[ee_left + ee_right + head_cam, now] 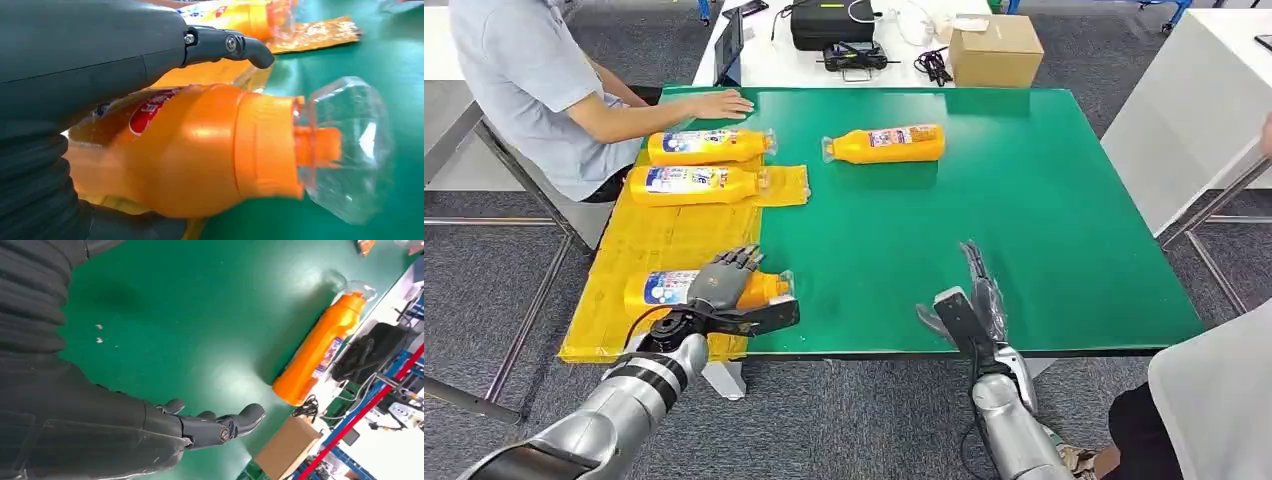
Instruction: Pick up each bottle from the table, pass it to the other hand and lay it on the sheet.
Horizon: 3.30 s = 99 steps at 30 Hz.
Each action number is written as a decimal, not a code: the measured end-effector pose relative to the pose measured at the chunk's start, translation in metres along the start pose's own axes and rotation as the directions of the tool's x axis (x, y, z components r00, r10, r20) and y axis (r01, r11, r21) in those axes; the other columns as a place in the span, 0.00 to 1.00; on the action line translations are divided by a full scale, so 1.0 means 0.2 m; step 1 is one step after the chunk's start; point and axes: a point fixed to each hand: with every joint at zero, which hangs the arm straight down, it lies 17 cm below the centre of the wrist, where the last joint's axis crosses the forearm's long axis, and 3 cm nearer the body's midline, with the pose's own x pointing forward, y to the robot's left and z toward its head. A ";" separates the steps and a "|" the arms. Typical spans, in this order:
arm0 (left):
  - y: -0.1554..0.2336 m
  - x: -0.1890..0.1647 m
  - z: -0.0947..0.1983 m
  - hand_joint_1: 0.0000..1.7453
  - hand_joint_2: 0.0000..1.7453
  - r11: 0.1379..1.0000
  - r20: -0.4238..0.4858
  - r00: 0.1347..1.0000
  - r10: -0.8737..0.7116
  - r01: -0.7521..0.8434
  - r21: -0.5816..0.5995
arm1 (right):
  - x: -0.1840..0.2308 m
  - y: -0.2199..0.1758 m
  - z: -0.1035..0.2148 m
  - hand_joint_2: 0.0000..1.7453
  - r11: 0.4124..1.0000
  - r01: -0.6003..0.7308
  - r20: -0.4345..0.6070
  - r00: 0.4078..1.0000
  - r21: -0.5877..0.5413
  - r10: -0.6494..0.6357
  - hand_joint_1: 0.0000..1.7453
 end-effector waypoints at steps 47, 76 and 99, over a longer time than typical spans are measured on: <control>0.41 0.76 0.45 0.00 1.00 0.879 0.466 0.866 0.183 -0.356 0.316 | 0.08 -0.18 0.22 1.00 0.990 0.048 0.033 0.998 -0.131 -0.044 0.00; 0.81 0.76 0.79 0.00 1.00 0.021 0.752 0.264 0.604 -0.948 0.316 | 0.39 -0.22 0.25 1.00 0.946 0.171 0.068 0.985 -0.274 -0.158 0.00; 0.79 0.61 0.84 0.00 1.00 -0.064 0.717 0.356 0.599 -0.871 0.487 | 0.45 -0.33 0.30 1.00 0.892 -0.220 0.086 0.958 -0.395 0.274 0.00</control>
